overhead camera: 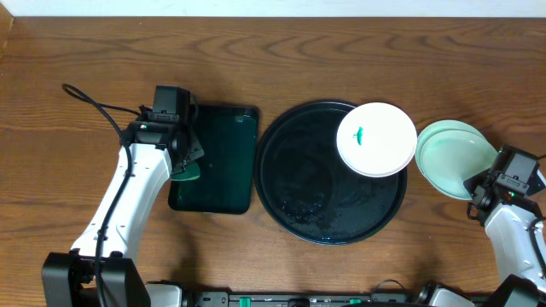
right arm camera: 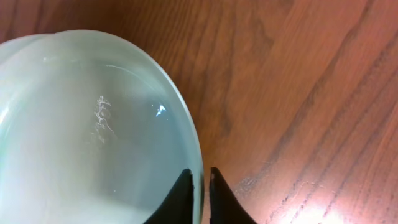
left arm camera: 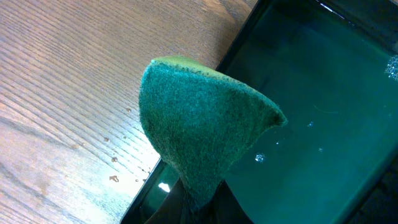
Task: Clean dirty plates on tray and stack at the side
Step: 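Lower the plate onto the right pale green plate and release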
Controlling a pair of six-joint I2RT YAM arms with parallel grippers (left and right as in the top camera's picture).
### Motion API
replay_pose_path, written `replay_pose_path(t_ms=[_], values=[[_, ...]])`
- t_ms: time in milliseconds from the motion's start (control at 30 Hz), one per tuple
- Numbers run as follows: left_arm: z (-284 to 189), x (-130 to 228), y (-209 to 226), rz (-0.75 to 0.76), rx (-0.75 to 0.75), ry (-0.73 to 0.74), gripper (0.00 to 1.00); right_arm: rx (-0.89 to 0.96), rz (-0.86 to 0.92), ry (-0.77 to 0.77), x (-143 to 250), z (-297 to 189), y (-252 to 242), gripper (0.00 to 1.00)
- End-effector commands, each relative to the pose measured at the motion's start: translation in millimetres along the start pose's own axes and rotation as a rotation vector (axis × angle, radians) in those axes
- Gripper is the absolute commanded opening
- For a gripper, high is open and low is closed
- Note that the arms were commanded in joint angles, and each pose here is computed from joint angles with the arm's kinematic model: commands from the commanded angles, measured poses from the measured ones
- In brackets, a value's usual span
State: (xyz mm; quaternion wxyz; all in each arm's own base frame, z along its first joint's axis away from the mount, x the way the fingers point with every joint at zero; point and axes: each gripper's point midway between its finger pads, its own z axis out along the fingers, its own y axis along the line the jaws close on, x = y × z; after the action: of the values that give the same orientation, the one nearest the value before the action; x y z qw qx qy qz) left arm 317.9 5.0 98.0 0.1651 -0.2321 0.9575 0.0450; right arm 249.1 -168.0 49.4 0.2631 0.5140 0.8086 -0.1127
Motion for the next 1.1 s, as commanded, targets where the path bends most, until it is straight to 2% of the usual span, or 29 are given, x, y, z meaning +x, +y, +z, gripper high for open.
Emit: replay_pose_path(t_ms=[0, 133, 200, 233, 300, 367, 833, 900, 1067], values=[[-3, -3, 2, -0.007, -0.002, -0.016, 0.08, -0.003, 0.016, -0.003, 0, 0, -1, 0.15], [-3, -3, 2, -0.007, -0.002, -0.016, 0.07, -0.003, 0.014, 0.003, 1, 0, -1, 0.17], [-3, -3, 2, -0.007, -0.002, -0.016, 0.07, 0.002, 0.012, 0.009, 3, 0, -2, 0.24], [-3, -3, 2, -0.007, -0.002, -0.016, 0.08, 0.004, 0.011, 0.012, 3, 0, -3, 0.24], [-3, -3, 2, -0.007, -0.002, -0.016, 0.07, 0.007, 0.009, 0.015, 4, 0, -4, 0.15], [-3, -3, 2, -0.007, -0.002, -0.016, 0.07, 0.008, 0.009, 0.018, 5, 0, -4, 0.01], [-3, -3, 2, -0.007, -0.002, -0.016, 0.08, -0.018, 0.012, 0.025, 5, 0, 1, 0.01], [-3, -3, 2, -0.007, -0.002, -0.016, 0.07, -0.049, 0.015, 0.034, 6, 0, 7, 0.04], [-3, -3, 2, -0.007, -0.002, -0.016, 0.07, -0.108, 0.022, 0.036, 4, -1, 18, 0.18]])
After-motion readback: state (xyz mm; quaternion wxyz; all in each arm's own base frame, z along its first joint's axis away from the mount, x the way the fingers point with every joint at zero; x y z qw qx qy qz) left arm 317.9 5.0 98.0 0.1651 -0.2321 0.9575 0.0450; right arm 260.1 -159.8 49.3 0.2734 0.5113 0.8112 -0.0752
